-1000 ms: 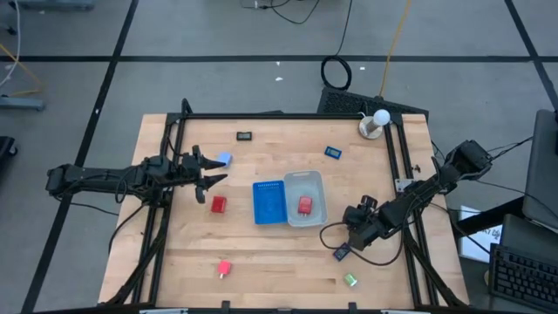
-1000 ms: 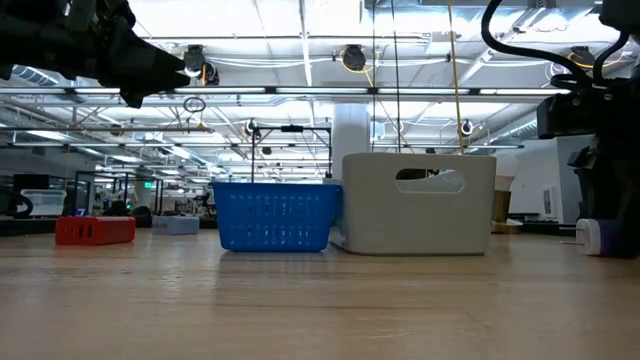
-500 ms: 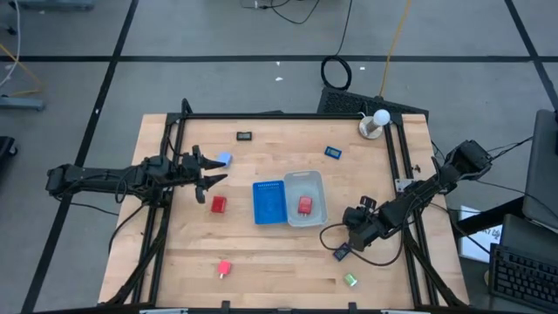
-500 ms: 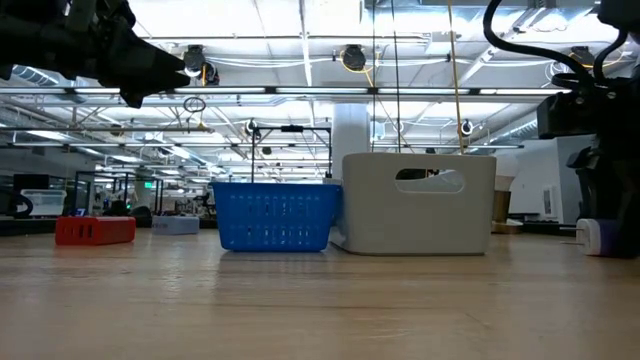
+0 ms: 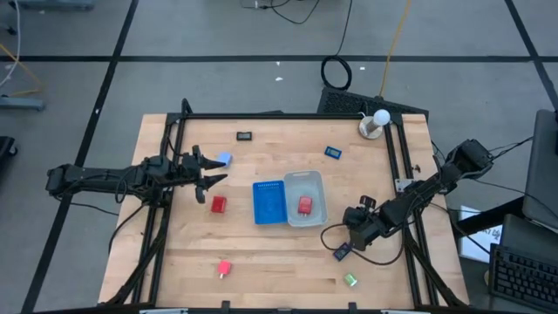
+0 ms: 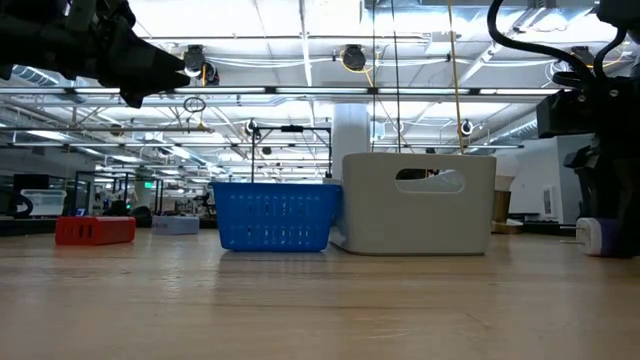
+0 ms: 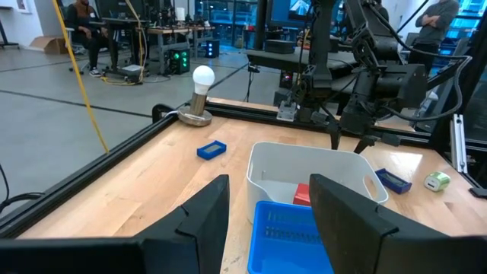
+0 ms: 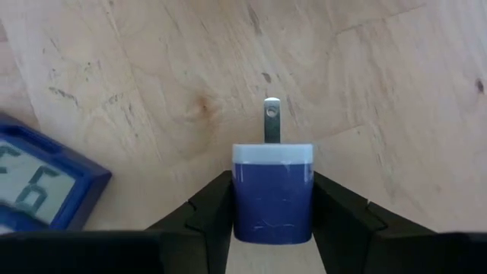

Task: Pick & Place Office items
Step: Put the violet charger adapter into the gray bin

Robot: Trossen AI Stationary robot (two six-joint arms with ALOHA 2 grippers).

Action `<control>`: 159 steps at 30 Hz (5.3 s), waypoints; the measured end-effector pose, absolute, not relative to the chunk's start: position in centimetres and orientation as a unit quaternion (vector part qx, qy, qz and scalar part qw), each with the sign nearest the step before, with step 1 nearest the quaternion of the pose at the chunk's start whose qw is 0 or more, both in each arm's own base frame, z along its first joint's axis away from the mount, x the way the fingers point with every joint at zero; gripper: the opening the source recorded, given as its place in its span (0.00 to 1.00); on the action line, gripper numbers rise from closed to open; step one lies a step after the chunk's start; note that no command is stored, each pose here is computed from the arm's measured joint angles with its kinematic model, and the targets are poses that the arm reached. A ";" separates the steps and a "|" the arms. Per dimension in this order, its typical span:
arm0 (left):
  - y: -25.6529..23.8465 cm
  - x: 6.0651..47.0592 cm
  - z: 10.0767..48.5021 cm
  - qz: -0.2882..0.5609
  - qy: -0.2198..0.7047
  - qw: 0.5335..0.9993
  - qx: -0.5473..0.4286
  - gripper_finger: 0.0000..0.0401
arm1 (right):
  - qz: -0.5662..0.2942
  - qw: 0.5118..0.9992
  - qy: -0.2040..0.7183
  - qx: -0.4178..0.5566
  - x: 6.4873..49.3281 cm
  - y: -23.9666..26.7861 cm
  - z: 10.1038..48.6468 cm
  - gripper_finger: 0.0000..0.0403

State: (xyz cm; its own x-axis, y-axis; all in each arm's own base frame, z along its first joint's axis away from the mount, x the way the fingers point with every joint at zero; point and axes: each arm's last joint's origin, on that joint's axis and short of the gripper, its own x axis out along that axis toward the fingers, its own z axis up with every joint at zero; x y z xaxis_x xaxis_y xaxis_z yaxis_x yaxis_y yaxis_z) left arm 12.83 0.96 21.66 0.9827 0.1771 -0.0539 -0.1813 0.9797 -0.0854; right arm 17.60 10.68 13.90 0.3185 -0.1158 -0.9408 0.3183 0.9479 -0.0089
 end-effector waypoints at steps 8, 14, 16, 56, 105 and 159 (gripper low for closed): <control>1.0 12.8 21.7 0.090 0.023 0.995 -0.045 0.46 | -0.123 0.844 0.511 0.108 17.2 10.3 16.3 0.35; 1.0 12.8 21.7 0.090 0.023 0.995 -0.045 0.46 | -0.102 0.860 0.488 0.107 16.9 10.0 17.5 0.35; 1.0 12.8 21.7 0.090 0.023 0.995 -0.045 0.46 | -0.091 0.868 0.477 0.108 16.9 10.0 18.0 0.35; 1.0 12.8 21.7 0.090 0.023 0.995 -0.045 0.46 | 0.052 0.997 0.056 -0.013 16.8 5.2 22.7 0.35; 1.0 12.8 21.7 0.090 0.023 0.995 -0.045 0.46 | -0.016 1.000 0.018 0.013 17.9 -1.4 21.2 0.34; 1.0 12.8 21.7 0.090 0.023 0.995 -0.045 0.46 | -0.063 0.942 0.329 -0.014 28.4 -0.4 25.7 0.34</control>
State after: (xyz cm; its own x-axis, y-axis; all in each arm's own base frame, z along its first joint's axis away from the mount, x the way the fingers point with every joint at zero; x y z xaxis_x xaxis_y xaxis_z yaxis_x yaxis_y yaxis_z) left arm 12.83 0.97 21.67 0.9827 0.1774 -0.0539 -0.1816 0.9796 -0.0858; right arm 28.43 -0.39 25.68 0.7759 -0.1283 -0.6177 0.1098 0.9916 -0.0681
